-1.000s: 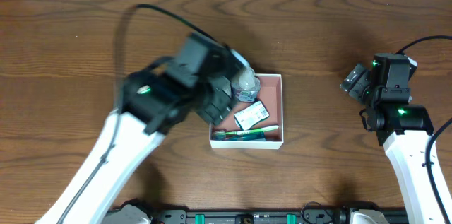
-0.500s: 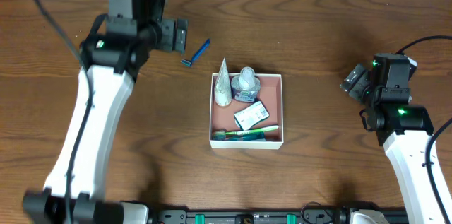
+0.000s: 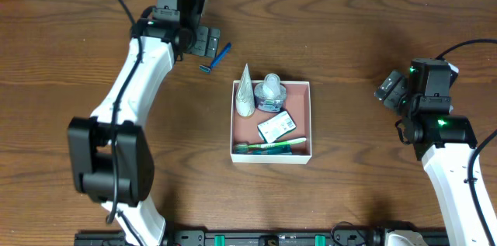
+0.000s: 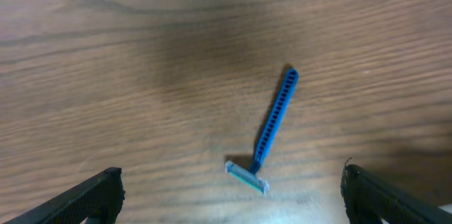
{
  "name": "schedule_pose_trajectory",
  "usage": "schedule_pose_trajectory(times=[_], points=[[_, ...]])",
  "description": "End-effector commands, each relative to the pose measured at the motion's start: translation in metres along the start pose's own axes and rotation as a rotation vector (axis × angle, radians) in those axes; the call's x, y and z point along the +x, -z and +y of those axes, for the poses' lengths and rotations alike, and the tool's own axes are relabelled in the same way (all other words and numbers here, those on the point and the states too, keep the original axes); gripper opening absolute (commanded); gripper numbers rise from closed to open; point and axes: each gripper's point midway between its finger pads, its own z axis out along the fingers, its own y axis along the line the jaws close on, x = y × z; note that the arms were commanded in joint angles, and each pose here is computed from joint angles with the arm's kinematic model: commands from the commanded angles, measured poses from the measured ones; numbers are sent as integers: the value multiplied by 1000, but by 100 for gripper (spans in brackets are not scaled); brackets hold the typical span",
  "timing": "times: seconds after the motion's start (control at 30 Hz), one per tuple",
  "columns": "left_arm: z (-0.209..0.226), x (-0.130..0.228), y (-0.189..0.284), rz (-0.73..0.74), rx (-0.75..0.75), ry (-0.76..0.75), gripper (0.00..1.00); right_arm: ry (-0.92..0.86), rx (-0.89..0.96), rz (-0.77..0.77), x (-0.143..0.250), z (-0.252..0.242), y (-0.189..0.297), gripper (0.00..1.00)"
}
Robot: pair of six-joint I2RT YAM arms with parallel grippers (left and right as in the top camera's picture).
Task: Pack container
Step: 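Move the left gripper to the blue razor and grasp it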
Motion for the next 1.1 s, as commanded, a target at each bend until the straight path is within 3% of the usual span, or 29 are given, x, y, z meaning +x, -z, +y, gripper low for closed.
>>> schedule_pose_trajectory(times=[0.0,0.6,0.93,1.07], points=[[0,6,-21,23,8,-22,98,-9,18,-17,-6,-4,1,99],[-17,42,-79,134,92,-46,99,-9,18,-17,-6,-4,1,99],[-22,64,-84,189,101,-49,84,-9,18,-17,-6,-4,1,99],[-22,67,-85,198,102,-48,84,-9,18,-17,-6,-4,1,99]])
